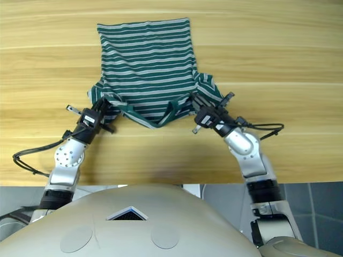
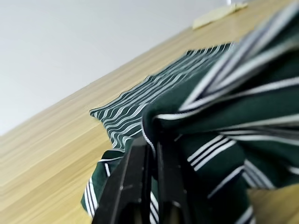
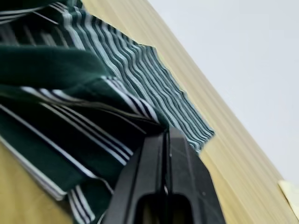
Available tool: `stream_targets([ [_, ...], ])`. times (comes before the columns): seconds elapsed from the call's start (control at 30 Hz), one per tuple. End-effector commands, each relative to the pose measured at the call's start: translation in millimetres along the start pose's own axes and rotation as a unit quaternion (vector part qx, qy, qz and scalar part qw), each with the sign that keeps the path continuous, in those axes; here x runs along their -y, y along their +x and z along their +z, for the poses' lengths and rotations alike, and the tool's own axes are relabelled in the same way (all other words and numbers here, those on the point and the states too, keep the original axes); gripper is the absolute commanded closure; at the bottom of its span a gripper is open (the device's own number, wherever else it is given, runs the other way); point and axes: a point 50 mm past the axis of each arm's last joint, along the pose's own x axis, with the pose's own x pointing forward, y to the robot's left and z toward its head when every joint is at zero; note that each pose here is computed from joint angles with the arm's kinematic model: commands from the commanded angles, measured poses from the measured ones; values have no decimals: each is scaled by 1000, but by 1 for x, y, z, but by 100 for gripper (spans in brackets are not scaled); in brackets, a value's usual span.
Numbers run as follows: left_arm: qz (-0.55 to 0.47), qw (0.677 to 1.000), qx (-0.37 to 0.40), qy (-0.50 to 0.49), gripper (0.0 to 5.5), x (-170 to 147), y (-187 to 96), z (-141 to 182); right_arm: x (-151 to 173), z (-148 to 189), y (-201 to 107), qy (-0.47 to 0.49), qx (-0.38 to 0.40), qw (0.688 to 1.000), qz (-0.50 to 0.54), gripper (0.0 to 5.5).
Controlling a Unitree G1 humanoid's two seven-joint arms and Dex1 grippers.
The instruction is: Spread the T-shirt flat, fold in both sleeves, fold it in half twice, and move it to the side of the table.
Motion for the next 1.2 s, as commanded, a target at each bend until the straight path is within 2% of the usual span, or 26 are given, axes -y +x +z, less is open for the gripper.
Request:
stream_targets([
  [0.03,-74,997,12,-12,533,7,3,0,3,-4,-4,-30,-3,999,-19,531],
  [0.1,-84,995,25,-56,533,9,0,2,0,-5,-7,-57,3,998,8,531],
  [0.17,-127,989,50,-51,533,17,-3,6,0,-6,-10,-66,13,998,16,531],
  [0.3,-192,978,33,-70,533,24,-8,6,-7,-2,-21,-48,44,996,57,531],
  [0.47,-271,954,29,-127,533,18,-17,8,-20,-10,-24,15,2,991,136,531],
  [0.57,-271,955,19,-118,533,4,-23,6,-15,-8,-23,45,-12,987,153,531],
  [0.7,-254,954,42,-151,533,-14,-30,15,-1,-5,-18,87,-23,988,122,531],
  [0.87,-255,940,77,-214,533,-19,-34,25,-4,1,-19,121,-25,980,153,531],
  [1.2,-270,931,85,-231,533,-15,-32,29,-6,8,-20,113,-5,980,165,531],
])
